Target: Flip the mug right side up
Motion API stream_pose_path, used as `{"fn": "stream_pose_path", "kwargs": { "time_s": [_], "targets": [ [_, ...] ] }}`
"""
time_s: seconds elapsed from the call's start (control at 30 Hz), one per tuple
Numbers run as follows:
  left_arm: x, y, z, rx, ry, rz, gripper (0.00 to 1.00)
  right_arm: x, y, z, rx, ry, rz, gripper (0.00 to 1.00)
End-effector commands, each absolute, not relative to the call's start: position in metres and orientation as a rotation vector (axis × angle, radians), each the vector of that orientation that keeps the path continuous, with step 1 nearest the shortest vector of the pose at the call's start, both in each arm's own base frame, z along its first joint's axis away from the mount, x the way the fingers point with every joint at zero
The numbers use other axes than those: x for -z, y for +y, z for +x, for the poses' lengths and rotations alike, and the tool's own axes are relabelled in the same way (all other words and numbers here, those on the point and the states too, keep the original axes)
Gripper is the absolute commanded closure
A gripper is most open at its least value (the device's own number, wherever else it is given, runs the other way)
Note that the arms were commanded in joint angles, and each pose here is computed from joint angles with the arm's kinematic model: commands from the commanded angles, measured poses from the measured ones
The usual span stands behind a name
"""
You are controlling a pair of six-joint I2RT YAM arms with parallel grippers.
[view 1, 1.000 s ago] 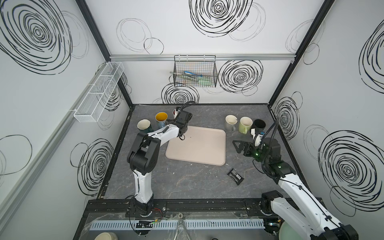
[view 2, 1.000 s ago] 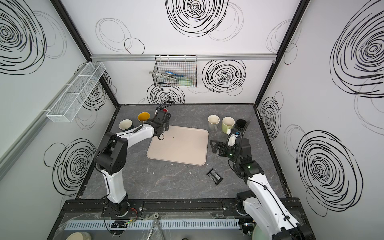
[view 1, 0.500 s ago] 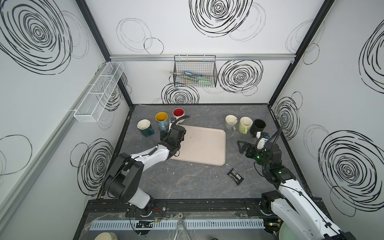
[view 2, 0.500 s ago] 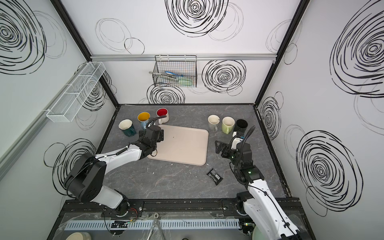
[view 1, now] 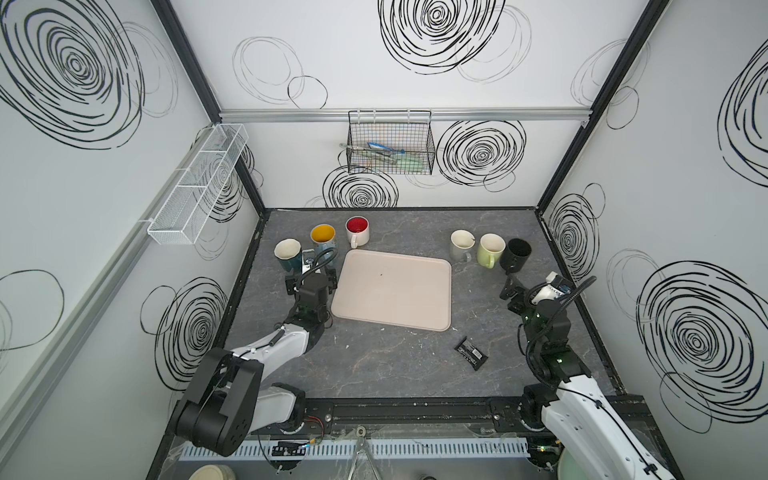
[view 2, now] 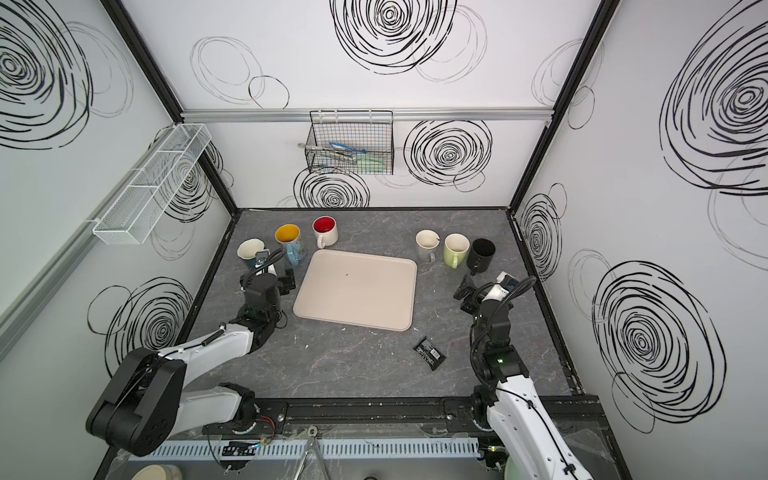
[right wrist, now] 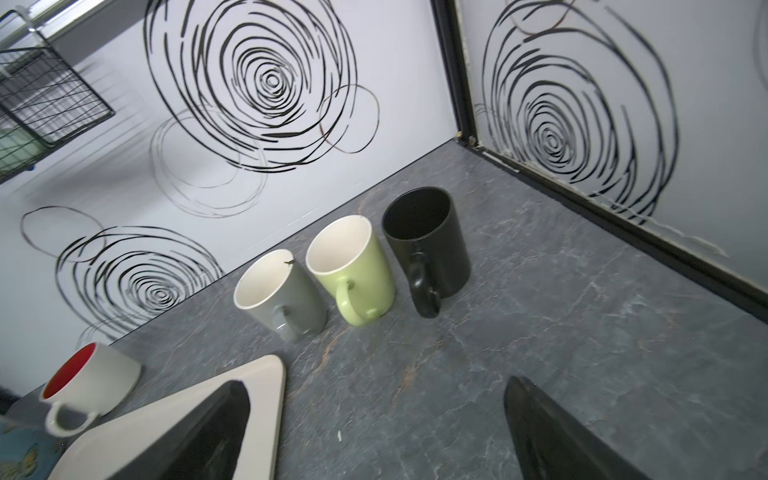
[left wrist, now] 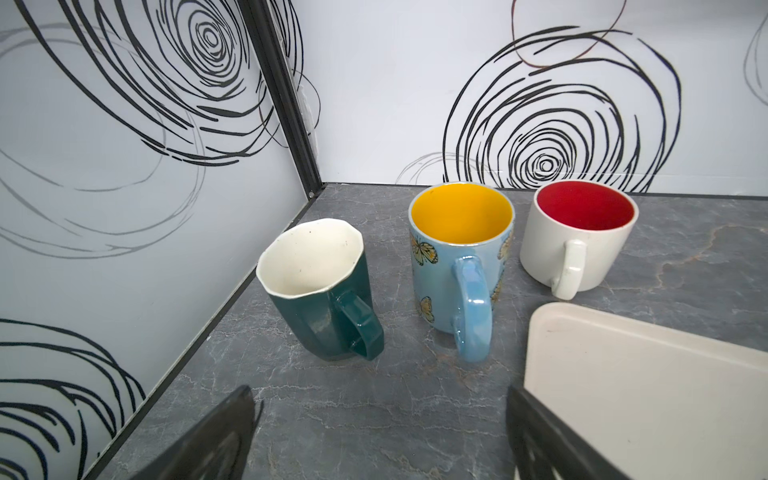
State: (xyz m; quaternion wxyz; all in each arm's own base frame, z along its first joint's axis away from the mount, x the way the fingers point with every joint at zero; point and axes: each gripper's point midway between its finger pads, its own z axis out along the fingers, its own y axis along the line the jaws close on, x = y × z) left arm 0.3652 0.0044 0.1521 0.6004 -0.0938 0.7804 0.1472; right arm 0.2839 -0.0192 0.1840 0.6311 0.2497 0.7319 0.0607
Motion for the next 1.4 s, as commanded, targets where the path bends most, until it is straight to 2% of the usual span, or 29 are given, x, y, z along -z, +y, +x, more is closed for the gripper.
{"fn": "stream_pose_path", "kwargs": {
  "time_s": [0.0,0.1,0.2,0.3,0.43,0.53,0.63,0.93,1.13,1.37],
  "targets": [
    [-0.171,0.008,0.369,-0.242,1.686,-0.222,0.04,-0.208,-0.055,0.273,0.05,1.5,0.65,0.0],
    [-0.164,0.02,0.362,-0.198,1.669,-0.266,0.04,-0.209,-0.077,0.259,0.168,1.442,0.73,0.0],
    [-0.164,0.024,0.36,-0.182,1.625,-0.261,0.04,-0.211,-0.082,0.256,0.185,1.367,0.732,0.0],
    [-0.161,0.015,0.368,-0.169,1.648,-0.204,0.04,-0.201,-0.085,0.257,0.182,1.336,0.733,0.0],
    [-0.161,0.015,0.37,-0.177,1.643,-0.185,0.04,-0.174,-0.102,0.263,0.294,1.419,0.802,0.0],
    [-0.161,0.029,0.363,-0.171,1.568,-0.247,0.04,-0.16,-0.11,0.276,0.346,1.484,0.797,0.0],
    [-0.155,0.027,0.37,-0.168,1.615,-0.236,0.04,-0.146,-0.113,0.287,0.396,1.536,0.791,0.0],
    [-0.155,0.022,0.371,-0.175,1.616,-0.218,0.04,-0.126,-0.125,0.329,0.354,1.595,0.771,0.0],
    [-0.155,0.016,0.372,-0.196,1.62,-0.191,0.04,-0.122,-0.077,0.368,0.306,1.734,0.469,0.0],
    [-0.156,0.015,0.372,-0.196,1.618,-0.191,0.04,-0.12,-0.06,0.372,0.231,1.758,0.356,0.0]
  ]
}}
